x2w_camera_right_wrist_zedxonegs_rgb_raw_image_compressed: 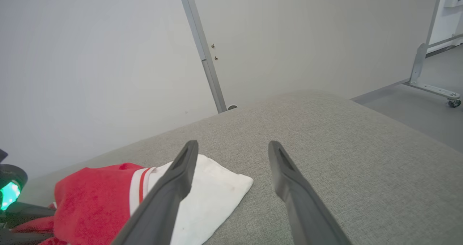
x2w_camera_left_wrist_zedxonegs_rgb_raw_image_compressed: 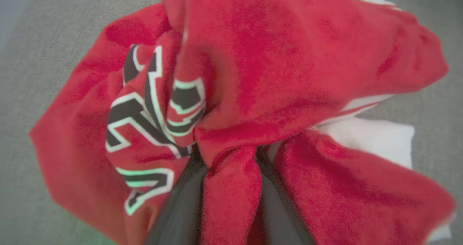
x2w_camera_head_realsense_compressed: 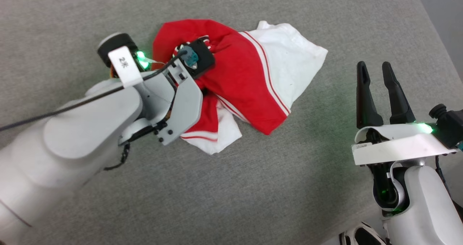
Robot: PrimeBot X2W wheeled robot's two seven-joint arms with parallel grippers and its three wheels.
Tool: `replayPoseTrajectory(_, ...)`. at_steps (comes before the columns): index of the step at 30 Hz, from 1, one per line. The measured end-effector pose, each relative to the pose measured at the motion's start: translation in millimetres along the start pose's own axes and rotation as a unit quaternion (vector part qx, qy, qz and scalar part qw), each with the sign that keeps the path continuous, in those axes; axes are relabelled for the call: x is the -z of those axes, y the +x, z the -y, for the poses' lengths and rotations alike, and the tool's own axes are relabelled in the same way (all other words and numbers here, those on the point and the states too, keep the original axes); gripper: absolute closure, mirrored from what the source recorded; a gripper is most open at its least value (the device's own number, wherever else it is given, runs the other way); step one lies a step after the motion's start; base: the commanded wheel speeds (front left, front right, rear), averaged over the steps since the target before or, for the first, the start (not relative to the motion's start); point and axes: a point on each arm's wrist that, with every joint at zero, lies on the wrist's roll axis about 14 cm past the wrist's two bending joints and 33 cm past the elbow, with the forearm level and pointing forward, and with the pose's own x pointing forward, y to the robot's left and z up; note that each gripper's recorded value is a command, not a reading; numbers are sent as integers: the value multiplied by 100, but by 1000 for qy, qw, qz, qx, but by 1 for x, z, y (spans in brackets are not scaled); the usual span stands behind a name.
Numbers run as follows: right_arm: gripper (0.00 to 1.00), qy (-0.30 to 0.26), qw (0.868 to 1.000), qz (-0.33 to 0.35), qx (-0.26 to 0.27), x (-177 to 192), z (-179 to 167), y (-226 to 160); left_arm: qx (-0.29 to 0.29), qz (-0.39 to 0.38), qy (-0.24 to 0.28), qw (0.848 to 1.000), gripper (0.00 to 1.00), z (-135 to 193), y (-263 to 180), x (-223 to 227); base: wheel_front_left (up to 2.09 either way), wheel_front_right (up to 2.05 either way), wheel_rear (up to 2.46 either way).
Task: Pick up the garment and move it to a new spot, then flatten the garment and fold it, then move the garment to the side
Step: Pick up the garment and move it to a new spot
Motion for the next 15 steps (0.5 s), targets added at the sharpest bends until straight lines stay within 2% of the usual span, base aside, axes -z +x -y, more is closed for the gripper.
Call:
replayPoseTrajectory(8,0,-31,999,-12,-25,9,-15,-1,-15,97,-61,993,0,0,-29,-23,0,0,0)
replayPoseTrajectory(15,0,-42,997,-21,-63,17,-40,-6,-81,201,-152,964,0,-17,-87,-25,0,0,0)
